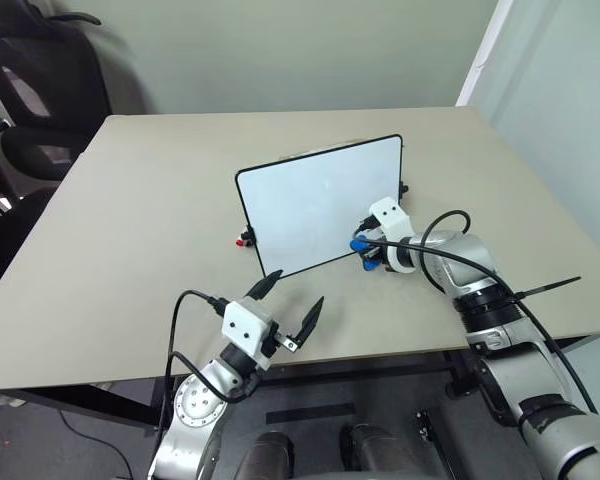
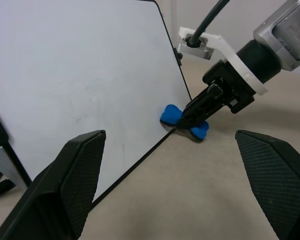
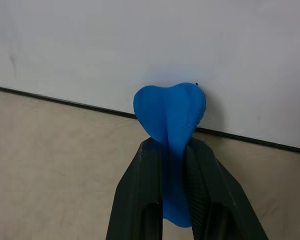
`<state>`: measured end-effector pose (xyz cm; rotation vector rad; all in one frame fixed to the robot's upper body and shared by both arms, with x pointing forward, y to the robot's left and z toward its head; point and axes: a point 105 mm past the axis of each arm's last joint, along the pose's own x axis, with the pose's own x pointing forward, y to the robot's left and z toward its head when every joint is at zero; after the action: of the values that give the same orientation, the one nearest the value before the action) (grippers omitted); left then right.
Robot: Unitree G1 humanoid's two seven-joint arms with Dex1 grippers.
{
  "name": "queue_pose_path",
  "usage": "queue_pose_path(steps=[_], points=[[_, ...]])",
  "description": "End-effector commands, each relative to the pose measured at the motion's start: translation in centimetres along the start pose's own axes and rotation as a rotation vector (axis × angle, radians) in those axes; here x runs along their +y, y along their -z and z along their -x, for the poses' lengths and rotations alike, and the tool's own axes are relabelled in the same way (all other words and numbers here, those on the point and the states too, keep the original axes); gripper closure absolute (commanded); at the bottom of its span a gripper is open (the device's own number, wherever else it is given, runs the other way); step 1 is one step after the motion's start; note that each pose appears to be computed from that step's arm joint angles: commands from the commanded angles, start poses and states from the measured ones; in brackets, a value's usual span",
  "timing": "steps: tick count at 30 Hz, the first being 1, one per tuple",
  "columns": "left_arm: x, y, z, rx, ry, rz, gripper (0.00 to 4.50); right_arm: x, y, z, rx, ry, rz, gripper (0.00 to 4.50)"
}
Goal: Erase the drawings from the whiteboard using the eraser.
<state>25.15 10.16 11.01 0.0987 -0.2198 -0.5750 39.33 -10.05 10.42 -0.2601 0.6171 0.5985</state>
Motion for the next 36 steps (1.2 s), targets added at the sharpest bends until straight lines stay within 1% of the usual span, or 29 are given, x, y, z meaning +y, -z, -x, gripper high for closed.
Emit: queue_pose_path(steps=[1,4,8,10,13,16,19,21,25,28,33,36], points=[[0.1,-1.2,0.0,-0.04,0.005,-0.015,0.0,0.1,-2.1,0.6,-0.063,0.006,0.041,3.95],[0.1,-1.2,0.1,-0.039,0.007,-0.016,0.0,0.1,-2.8,1.1,-0.084,0.012,0.053,3.95],[0.1,-1.2,0.1,-0.04,0.008,-0.017,0.0,0.4,-6.3,3.2,-0.232,0.002,0.09,3.95],[0.1,-1.2,0.1,-0.039,0.009,-0.017,0.0,-0.1,-7.4,4.3,-0.278,0.014,0.102,3.95],[0.2,-1.2,0.1,-0.039,0.008,-0.018,0.0,-1.1,-8.0,5.4,-0.308,0.05,0.112,3.95],[0.3,-1.1,0.0,-0.037,0.007,-0.02,0.0,-1.6,-7.8,5.8,-0.312,0.07,0.106,3.95],[0.3,-1.1,0.0,-0.035,0.011,-0.023,0.0,-2.3,-6.4,5.8,-0.281,0.096,0.083,3.95],[0.3,-1.0,0.0,-0.033,0.013,-0.025,0.0,-2.9,-5.3,6.4,-0.271,0.117,0.069,3.95],[0.3,-1.0,-0.1,-0.031,0.016,-0.025,0.0,-4.0,-3.6,8.9,-0.272,0.158,0.02,3.95],[0.1,-0.8,-0.1,-0.027,0.02,-0.022,0.0,-5.3,-1.6,11.1,-0.249,0.218,-0.002,3.95],[-0.2,-0.6,-0.3,-0.024,0.026,-0.019,0.0,-8.7,4.4,13.3,-0.105,0.362,-0.125,3.95],[-0.2,-0.4,-0.5,-0.02,0.033,-0.019,0.0,-9.3,7.0,13.2,-0.043,0.381,-0.171,3.95]])
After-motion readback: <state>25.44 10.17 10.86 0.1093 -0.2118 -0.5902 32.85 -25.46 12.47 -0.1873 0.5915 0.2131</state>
